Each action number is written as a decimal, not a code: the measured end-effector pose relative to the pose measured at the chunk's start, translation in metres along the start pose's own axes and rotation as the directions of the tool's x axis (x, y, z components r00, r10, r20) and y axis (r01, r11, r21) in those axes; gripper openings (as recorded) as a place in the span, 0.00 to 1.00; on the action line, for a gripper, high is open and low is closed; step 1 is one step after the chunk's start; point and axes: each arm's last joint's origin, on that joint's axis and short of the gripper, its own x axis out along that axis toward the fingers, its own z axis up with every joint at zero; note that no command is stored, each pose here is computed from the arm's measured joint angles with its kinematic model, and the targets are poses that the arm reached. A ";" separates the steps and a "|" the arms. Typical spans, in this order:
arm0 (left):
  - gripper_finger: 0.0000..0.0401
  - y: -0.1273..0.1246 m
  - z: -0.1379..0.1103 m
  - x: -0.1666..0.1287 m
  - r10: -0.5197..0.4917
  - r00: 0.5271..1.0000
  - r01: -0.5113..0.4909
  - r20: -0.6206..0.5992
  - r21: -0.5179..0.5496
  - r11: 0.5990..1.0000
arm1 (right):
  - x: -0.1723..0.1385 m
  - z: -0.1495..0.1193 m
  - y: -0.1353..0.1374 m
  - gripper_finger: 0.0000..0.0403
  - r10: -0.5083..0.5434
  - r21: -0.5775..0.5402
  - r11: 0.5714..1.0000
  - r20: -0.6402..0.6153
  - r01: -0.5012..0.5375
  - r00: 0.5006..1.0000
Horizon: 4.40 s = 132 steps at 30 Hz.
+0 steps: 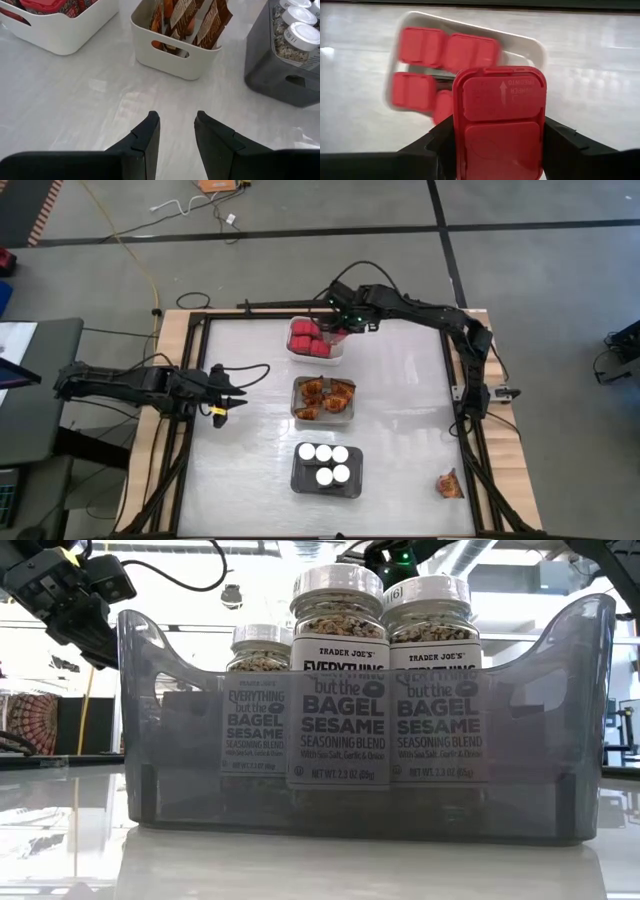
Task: Sort spices by type
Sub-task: Put the red seasoning can into the white bin, then put the orange seasoning bag into the gray bin
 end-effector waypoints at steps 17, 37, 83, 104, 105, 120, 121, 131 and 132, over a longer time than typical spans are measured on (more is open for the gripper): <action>0.28 0.000 -0.001 0.000 0.004 1.000 -0.003 -0.011 0.023 1.000 | 0.003 -0.011 -0.007 0.58 -0.115 0.060 0.992 -0.001 0.115 0.993; 0.28 0.001 -0.003 0.000 0.008 1.000 -0.007 -0.026 0.037 0.999 | 0.019 -0.021 -0.012 0.58 -0.171 0.177 0.971 0.032 0.162 0.985; 0.28 0.000 -0.003 0.000 -0.016 0.999 0.018 -0.040 0.037 0.999 | 0.035 -0.017 -0.002 0.63 -0.228 0.070 0.972 0.096 0.222 0.969; 0.28 0.000 -0.004 0.000 -0.015 0.999 0.017 -0.041 0.037 0.999 | 0.037 -0.007 -0.008 0.02 -0.213 -0.058 0.975 0.047 0.216 0.976; 0.28 0.000 -0.004 0.000 -0.015 0.999 0.017 -0.041 0.037 0.999 | 0.037 -0.008 -0.008 0.02 -0.212 -0.074 0.974 0.046 0.214 0.976; 0.28 0.000 -0.004 0.000 -0.015 0.999 0.017 -0.041 0.039 0.999 | 0.048 -0.035 -0.008 0.02 -0.180 -0.127 0.976 -0.031 0.175 0.983; 0.28 0.000 -0.003 0.000 -0.015 0.999 0.017 -0.041 0.039 0.999 | 0.046 -0.036 -0.007 0.02 -0.174 -0.127 0.977 -0.030 0.169 0.984; 0.28 0.000 -0.003 0.000 -0.015 0.999 0.017 -0.041 0.037 0.999 | -0.006 -0.045 -0.010 0.04 -0.194 -0.104 0.975 0.046 0.198 0.980; 0.28 0.000 -0.003 0.000 -0.015 0.999 0.017 -0.041 0.037 0.999 | -0.014 -0.047 -0.011 0.04 -0.185 -0.108 0.976 0.052 0.189 0.981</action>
